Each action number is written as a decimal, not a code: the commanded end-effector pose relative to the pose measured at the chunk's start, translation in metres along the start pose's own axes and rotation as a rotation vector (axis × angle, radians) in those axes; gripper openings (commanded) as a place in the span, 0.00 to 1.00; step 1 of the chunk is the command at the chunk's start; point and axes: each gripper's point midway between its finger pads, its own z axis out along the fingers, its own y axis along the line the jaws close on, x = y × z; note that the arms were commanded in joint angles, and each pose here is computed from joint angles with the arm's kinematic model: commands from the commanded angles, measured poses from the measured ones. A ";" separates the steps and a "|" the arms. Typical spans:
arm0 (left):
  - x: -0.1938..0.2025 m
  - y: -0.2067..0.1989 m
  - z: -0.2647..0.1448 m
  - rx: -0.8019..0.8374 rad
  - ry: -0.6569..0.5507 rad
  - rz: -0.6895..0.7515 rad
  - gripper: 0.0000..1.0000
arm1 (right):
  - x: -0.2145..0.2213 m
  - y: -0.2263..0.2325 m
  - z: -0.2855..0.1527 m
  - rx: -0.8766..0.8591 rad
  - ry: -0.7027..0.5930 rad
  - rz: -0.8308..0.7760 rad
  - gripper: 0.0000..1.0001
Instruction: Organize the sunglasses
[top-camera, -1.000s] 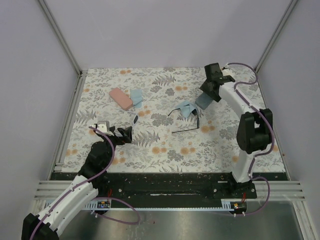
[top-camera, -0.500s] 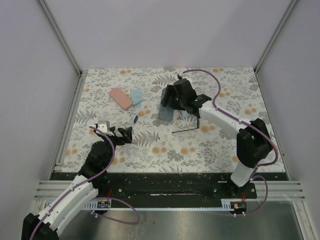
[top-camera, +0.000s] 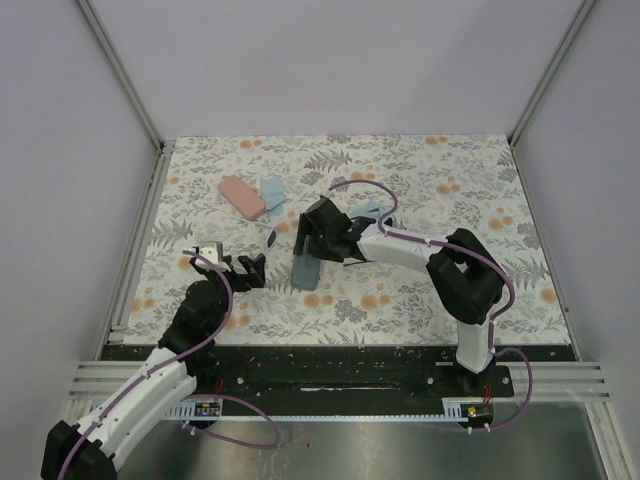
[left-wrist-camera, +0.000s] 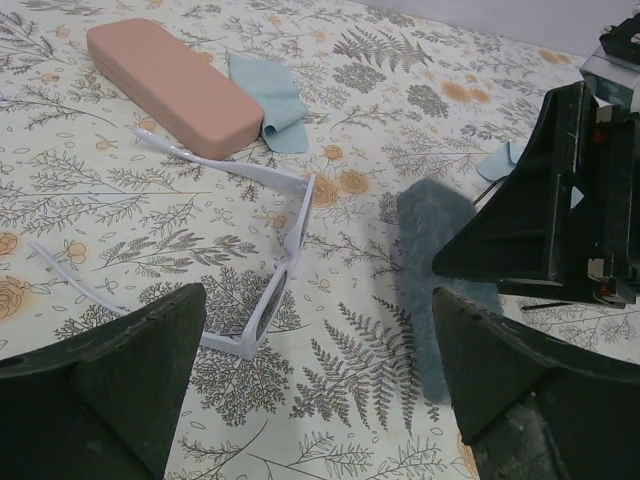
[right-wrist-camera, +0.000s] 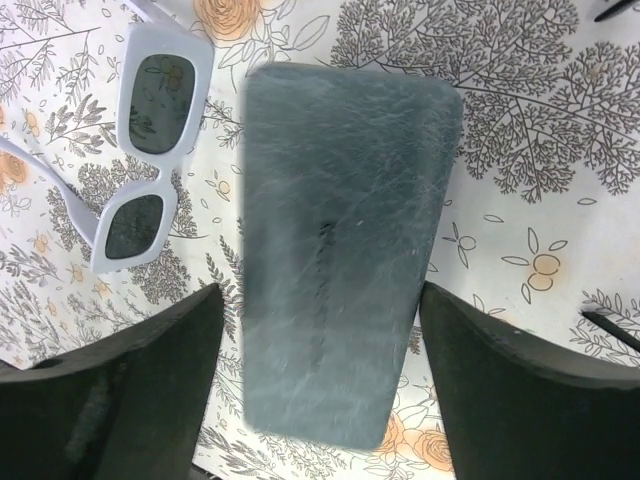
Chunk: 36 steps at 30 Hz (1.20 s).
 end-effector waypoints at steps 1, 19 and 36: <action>-0.015 -0.009 0.004 0.030 -0.045 -0.021 0.99 | -0.016 0.018 -0.008 -0.052 -0.057 0.085 0.95; 0.022 -0.051 0.052 0.013 0.368 0.116 0.99 | -0.105 -0.138 -0.155 0.193 -0.537 0.080 0.98; 0.078 -0.107 0.081 0.099 0.733 0.224 0.99 | -0.067 -0.210 -0.158 0.316 -0.614 0.072 0.99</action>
